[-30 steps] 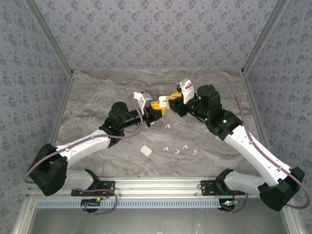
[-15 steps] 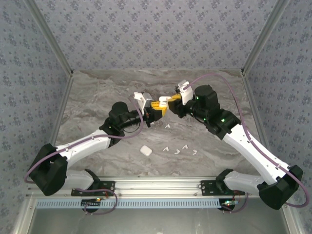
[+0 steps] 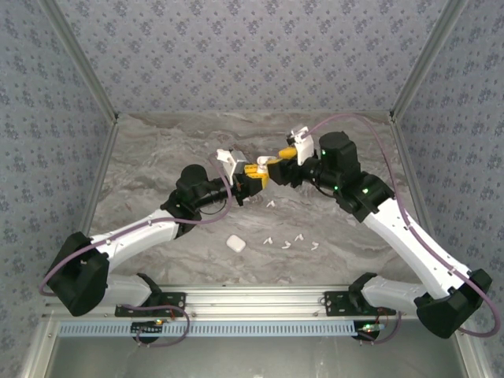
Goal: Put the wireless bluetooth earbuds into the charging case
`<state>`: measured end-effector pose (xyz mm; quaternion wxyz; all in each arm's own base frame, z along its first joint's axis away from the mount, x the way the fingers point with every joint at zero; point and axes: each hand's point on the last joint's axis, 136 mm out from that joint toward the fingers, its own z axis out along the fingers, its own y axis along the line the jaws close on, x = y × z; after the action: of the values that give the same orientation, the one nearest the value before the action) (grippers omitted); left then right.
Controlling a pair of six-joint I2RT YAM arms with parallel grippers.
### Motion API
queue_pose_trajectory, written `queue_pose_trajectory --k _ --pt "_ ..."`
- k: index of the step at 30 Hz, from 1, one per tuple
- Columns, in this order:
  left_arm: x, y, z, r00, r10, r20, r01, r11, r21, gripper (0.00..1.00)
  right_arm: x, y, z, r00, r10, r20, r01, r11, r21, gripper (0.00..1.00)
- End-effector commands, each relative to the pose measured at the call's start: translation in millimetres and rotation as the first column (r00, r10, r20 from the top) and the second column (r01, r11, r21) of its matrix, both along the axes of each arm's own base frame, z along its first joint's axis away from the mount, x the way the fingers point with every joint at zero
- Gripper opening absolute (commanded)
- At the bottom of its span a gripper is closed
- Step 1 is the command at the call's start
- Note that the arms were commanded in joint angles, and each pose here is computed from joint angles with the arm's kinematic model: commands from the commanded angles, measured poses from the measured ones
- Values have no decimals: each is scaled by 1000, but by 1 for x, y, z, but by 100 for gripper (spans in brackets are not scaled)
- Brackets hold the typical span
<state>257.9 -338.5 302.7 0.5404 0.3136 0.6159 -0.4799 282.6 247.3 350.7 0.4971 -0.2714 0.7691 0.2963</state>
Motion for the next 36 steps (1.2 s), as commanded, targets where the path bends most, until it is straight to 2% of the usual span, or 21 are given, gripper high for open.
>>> queue_pose_trajectory --k 1,5,12,17,19,28,36 --pt "-2 1 27 997 4 80 0 999 -49 0 -5 -10 30 1000 -10 5 10 996 89 63" --pt "-2 3 25 996 15 83 -11 999 -52 0 2 -23 33 999 -47 -19 49 991 122 68" --pt "4 14 22 991 92 97 -89 995 -35 0 20 -48 3 983 -141 -117 153 983 106 80" --pt "6 25 16 983 150 110 -151 988 2 0 33 -61 -51 949 -212 -232 224 974 25 90" --pt "6 29 16 979 167 117 -169 986 10 0 37 -64 -74 934 -234 -270 239 971 -17 100" --pt "2 41 19 969 202 141 -208 978 28 0 49 -68 -171 866 -322 -382 274 945 -177 100" --pt "1 43 21 967 207 149 -214 976 33 0 56 -55 -233 804 -302 -511 235 953 -193 98"
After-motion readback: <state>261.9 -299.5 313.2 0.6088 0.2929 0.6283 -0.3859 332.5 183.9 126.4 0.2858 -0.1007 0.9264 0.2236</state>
